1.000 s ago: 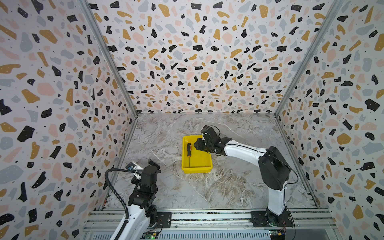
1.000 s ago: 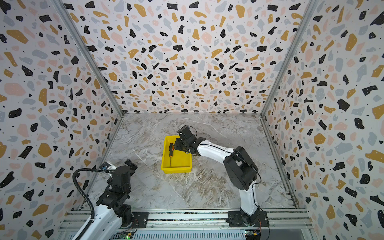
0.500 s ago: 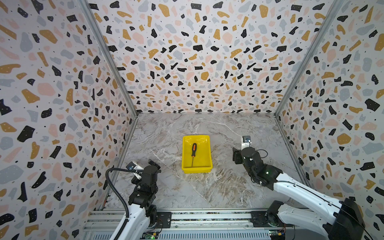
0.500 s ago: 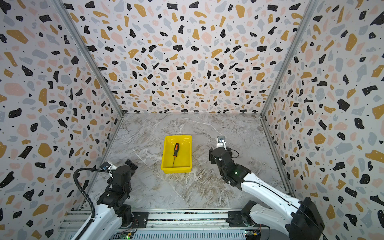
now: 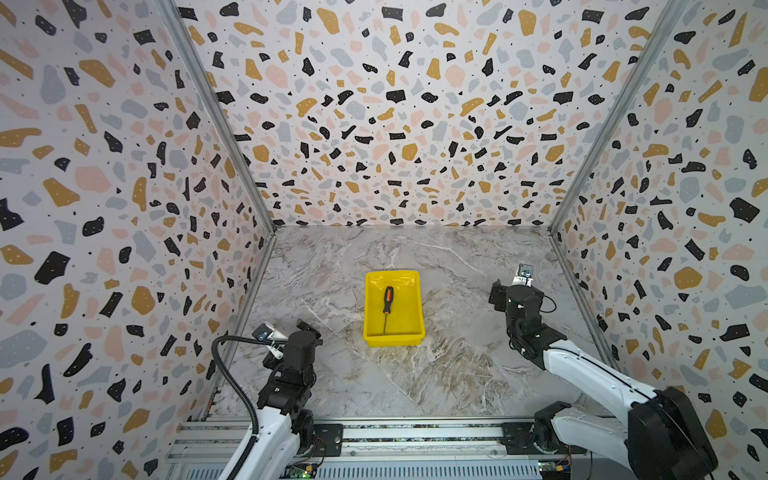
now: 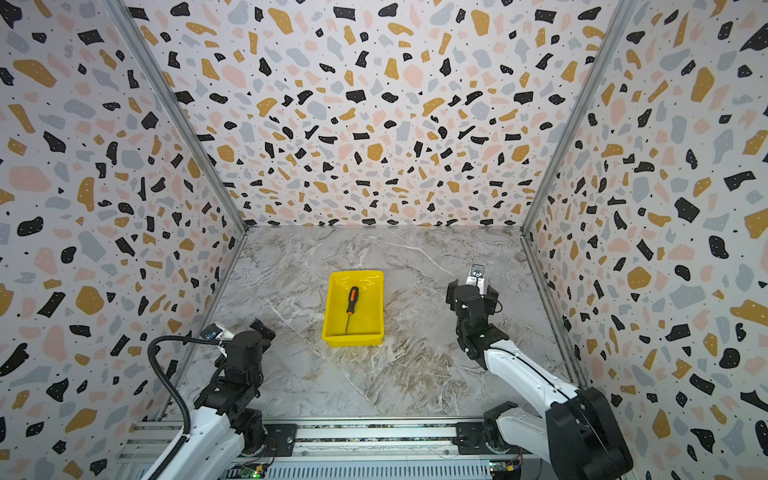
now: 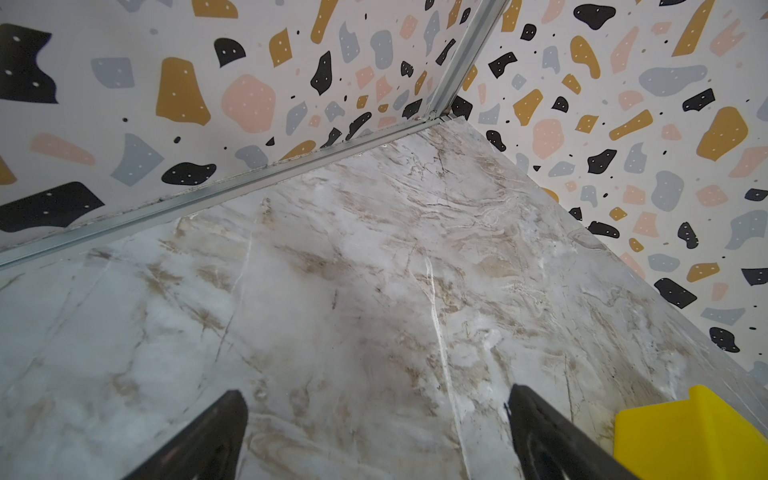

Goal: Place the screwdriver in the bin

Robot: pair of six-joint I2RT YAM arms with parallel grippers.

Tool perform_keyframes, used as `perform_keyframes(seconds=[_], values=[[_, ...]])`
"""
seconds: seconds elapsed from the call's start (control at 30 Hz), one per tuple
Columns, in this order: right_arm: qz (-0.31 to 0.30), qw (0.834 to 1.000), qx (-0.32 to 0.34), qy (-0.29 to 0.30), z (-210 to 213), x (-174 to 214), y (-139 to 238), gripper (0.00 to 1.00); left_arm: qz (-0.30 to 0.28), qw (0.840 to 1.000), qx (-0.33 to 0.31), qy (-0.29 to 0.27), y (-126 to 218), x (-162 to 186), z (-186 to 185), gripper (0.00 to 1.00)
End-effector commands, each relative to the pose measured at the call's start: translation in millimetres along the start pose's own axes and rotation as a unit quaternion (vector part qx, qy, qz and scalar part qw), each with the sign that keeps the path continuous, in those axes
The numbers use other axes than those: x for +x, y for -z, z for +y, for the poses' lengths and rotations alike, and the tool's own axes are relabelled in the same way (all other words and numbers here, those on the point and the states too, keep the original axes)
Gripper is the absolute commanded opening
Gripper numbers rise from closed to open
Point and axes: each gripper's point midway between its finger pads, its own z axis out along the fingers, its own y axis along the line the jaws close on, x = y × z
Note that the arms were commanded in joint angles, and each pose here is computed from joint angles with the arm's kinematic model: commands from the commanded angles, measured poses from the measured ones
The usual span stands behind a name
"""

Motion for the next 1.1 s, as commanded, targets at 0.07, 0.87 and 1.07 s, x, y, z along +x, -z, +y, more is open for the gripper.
perform_keyframes(seconds=[0.07, 0.87, 1.07], values=[[-0.045, 0.998, 0.026, 0.032, -10, 1, -12, 0.91, -0.012, 1.000, -0.008, 0.009, -1, -3, 4, 0.98], [-0.070, 0.997, 0.028, 0.023, -31, 26, -23, 0.91, -0.016, 1.000, -0.008, 0.011, -1, -5, 4, 0.98], [-0.153, 0.988, 0.002, 0.027, -33, 17, -4, 0.99, -0.016, 1.000, -0.007, 0.010, -1, -4, 4, 0.98]])
